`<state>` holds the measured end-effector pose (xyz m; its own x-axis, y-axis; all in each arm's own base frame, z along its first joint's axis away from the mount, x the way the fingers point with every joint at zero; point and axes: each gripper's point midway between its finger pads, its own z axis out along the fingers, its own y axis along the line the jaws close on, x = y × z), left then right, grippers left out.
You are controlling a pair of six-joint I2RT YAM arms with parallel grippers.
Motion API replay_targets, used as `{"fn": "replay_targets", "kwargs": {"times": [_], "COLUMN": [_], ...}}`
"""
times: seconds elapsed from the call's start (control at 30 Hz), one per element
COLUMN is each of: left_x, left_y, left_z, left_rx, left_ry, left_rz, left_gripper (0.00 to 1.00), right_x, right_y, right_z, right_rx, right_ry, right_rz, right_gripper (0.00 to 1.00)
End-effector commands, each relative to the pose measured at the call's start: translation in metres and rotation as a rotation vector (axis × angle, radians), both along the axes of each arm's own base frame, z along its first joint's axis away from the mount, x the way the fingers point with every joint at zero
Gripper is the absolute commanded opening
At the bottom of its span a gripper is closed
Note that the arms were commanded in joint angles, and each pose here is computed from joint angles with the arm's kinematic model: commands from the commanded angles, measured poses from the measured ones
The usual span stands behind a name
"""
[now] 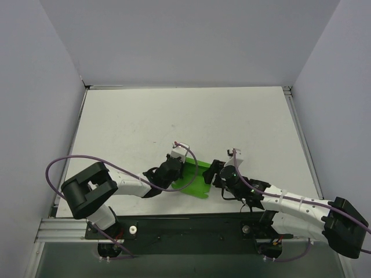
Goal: Fold the paper box
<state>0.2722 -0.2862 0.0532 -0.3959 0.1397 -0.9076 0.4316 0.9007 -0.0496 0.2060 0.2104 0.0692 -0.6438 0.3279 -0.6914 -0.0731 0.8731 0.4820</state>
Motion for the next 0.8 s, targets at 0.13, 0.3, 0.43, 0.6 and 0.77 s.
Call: {"fn": "replay_targets", "kwargs": {"times": [0.13, 0.3, 0.43, 0.6, 0.77], "left_x": [-0.001, -0.003, -0.005, -0.007, -0.009], "left_y": [-0.010, -0.011, -0.010, -0.010, -0.011], "left_z": [0.004, 0.004, 0.004, 0.003, 0.003], "left_rx": [-0.023, -0.014, -0.006, 0.007, 0.011], "left_ry": [0.013, 0.017, 0.016, 0.019, 0.019], "left_rz": [-0.009, -0.012, -0.012, -0.009, -0.013], "left_gripper": [0.16, 0.15, 0.15, 0.15, 0.14], "right_x": [0.006, 0.017, 0.025, 0.031, 0.037], "right_y": [-0.018, -0.014, -0.010, -0.006, -0.009], "right_z": [-0.022, -0.029, -0.032, -0.029, -0.027], "right_rx": [-0.145, -0.213, -0.236, -0.229, -0.241], "right_ry": [0.005, -0.004, -0.014, -0.038, -0.068], "right_rz": [-0.059, -0.059, -0.063, -0.070, -0.092], "right_gripper": [0.55, 0.44, 0.38, 0.36, 0.36]}}
